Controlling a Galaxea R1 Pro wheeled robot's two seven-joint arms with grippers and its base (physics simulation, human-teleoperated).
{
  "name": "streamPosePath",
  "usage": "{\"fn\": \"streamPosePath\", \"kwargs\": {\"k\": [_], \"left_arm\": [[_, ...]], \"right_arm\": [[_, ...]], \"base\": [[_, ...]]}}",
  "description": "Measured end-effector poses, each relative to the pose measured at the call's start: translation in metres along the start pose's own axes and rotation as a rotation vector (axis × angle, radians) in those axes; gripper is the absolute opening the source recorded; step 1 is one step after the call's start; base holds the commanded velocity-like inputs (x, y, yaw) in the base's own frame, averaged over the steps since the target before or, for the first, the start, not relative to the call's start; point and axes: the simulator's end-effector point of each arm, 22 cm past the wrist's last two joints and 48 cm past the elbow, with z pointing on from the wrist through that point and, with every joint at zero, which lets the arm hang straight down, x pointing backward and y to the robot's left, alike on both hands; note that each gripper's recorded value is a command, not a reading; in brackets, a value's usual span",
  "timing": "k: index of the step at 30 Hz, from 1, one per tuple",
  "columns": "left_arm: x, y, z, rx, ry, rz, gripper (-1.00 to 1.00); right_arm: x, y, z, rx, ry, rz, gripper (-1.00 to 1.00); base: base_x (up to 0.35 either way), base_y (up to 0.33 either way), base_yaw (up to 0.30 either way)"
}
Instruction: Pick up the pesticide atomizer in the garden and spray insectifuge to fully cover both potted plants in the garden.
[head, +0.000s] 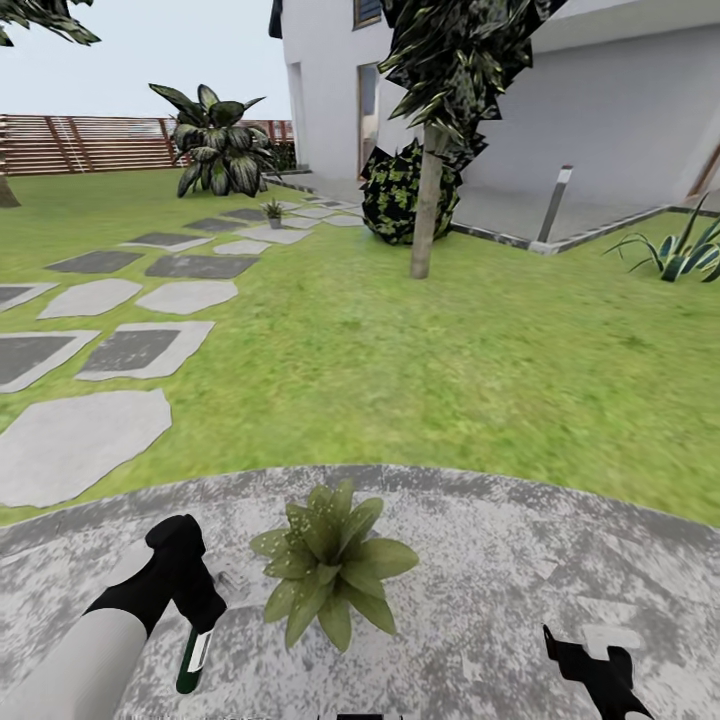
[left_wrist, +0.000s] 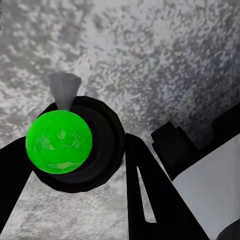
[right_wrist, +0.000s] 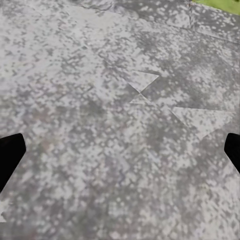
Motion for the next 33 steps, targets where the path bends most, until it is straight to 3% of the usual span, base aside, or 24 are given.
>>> {"fn": "streamPosePath", "kwargs": {"k": [7, 16, 25, 33], "left_arm": [[0.0002, -0.0012, 0.0013, 0.003, 0.002, 0.001, -1.00], [-0.0001, -0.0022, 0.0014, 0.004, 0.001, 0.001, -1.00], [-0.0007, -0.0028, 0.0016, 0.006, 0.000, 0.000, -1.00], [-0.0044, -0.0077, 0.0013, 0.014, -0.002, -0.006, -1.00]], "right_arm": [[0.0004, 0.0004, 0.0001, 0.001, 0.001, 0.000, 1.00], [0.0001, 0.0004, -0.0001, 0.000, 0.000, 0.000, 1.00], [0.0002, 0.0005, 0.0001, 0.000, 0.000, 0.000, 1.00], [-0.0002, 0.0005, -0.0001, 0.000, -0.001, 0.000, 1.00]], "base": [[-0.154, -0.086, 0.271], [-0.035, -0.264, 0.079], [-0.097, -0.266, 0.245], [-0.127, -0.070, 0.023]]}}
